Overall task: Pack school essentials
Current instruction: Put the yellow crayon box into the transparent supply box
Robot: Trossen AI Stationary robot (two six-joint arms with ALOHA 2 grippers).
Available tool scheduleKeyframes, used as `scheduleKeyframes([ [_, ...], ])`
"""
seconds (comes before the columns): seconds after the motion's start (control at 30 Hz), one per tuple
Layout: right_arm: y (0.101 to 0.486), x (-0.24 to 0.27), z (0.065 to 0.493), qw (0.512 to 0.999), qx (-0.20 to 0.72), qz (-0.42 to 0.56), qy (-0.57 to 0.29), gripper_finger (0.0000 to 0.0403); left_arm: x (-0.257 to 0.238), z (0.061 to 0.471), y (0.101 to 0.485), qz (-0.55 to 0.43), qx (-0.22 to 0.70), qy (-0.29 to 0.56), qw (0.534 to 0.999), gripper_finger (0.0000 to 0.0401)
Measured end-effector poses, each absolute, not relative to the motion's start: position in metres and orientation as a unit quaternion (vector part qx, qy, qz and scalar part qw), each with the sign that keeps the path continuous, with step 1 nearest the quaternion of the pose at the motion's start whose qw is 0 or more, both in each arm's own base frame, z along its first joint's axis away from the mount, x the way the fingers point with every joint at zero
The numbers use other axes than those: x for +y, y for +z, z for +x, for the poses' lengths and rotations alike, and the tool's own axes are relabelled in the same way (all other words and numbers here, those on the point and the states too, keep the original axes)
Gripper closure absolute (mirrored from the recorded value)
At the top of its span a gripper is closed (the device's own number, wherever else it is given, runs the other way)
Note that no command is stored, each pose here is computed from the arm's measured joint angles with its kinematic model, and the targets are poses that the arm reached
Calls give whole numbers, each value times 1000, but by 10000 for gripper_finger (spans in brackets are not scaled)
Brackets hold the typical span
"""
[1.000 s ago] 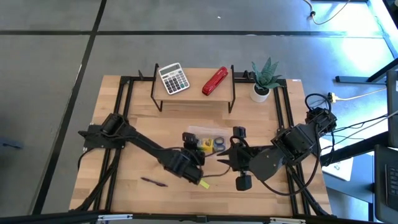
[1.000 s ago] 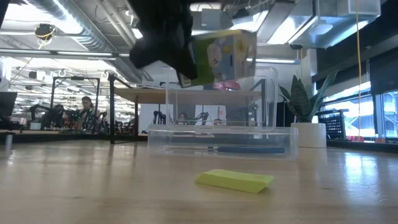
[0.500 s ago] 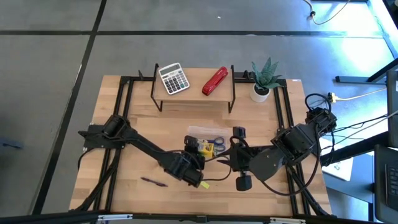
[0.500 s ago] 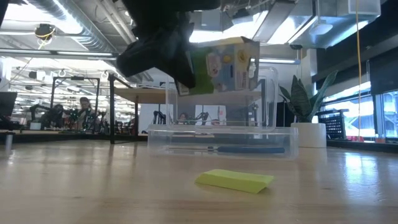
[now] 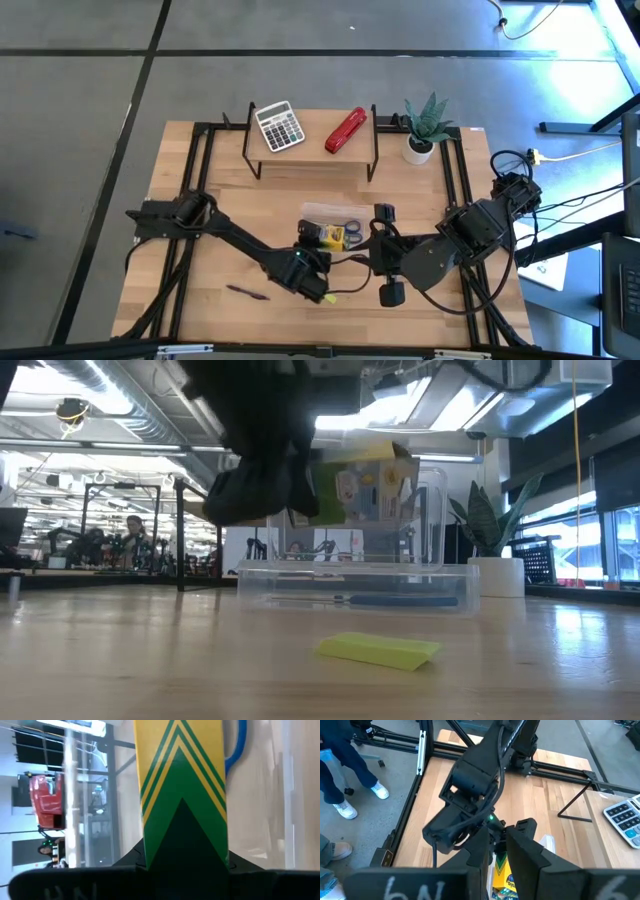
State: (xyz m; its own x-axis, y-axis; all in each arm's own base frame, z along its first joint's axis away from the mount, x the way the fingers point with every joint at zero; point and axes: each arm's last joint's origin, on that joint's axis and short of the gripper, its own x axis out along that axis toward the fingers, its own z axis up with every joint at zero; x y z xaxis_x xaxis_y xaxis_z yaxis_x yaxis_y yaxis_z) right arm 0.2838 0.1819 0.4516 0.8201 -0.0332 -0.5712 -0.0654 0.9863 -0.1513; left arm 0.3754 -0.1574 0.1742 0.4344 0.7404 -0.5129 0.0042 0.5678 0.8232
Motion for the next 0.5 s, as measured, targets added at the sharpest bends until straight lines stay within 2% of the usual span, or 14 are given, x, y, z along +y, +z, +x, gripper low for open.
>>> scheduleKeyframes([
  [0.5, 452, 182, 284, 951, 300, -82, 9, 334, -158, 379, 148, 392, 495, 241, 737, 321],
])
